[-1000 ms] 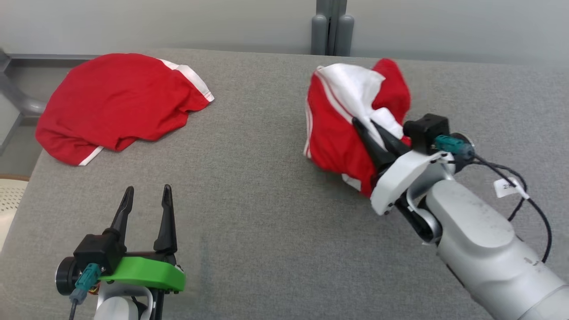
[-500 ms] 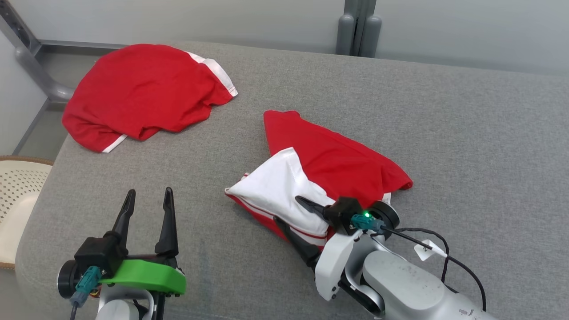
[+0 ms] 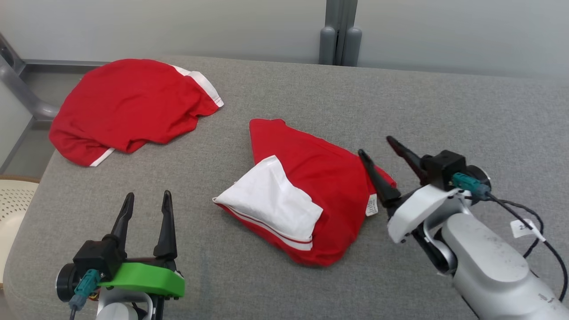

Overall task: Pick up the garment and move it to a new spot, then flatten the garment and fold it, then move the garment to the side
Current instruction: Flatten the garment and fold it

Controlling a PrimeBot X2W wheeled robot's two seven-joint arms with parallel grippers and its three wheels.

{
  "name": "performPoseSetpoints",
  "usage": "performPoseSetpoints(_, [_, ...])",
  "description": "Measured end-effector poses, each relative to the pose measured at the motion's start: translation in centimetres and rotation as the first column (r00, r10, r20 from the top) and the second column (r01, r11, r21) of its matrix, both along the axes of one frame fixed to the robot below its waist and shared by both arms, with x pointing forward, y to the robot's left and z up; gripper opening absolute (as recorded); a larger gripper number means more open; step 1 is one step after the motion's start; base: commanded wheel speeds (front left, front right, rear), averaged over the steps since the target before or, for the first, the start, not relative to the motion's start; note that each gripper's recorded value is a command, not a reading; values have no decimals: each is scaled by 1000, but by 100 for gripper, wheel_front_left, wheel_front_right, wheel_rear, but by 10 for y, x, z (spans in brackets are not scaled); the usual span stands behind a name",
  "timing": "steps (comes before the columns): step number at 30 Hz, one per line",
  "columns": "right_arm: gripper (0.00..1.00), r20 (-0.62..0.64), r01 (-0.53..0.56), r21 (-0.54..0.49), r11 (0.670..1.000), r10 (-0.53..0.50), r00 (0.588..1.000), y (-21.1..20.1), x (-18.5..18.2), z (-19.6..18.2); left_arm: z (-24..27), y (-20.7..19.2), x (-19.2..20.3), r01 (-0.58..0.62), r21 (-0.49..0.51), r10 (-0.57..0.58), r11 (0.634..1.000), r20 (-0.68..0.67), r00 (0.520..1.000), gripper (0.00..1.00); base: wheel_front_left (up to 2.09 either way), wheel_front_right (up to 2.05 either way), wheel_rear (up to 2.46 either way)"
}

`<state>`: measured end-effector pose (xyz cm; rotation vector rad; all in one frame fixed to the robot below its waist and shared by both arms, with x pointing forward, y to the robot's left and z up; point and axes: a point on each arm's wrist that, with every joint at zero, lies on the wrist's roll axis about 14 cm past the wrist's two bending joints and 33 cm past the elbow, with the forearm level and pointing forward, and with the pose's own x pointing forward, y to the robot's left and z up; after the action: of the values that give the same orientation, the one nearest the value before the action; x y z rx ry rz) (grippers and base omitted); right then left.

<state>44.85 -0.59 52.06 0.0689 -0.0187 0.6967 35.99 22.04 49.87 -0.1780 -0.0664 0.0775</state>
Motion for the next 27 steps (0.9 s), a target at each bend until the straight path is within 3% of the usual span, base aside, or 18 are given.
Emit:
performPoseSetpoints(10, [100, -75, 125, -131, 984, -136, 988, -48, 30, -43, -8, -1, 2, 2, 3, -2, 1000, -26, 1000, 100, 0, 0, 0])
performPoseSetpoints(24, [100, -316, 94, -236, 967, -168, 934, -41, 28, -128, -15, 9, 3, -29, 4, 29, 1000, -53, 998, 100, 0, 0, 0])
performPoseSetpoints(25, [50, -327, 92, -233, 968, -167, 930, -39, 28, -130, -16, 10, 2, -34, 4, 34, 999, -56, 998, 100, 0, 0, 0])
performPoseSetpoints(26, [35, -343, 91, -227, 970, -167, 925, -36, 27, -133, -17, 11, 2, -38, 4, 38, 999, -59, 998, 100, 0, 0, 0])
performPoseSetpoints(27, [0, -352, 86, -227, 970, -164, 921, -35, 27, -135, -17, 13, 1, -41, 3, 41, 999, -61, 997, 100, 0, 0, 0])
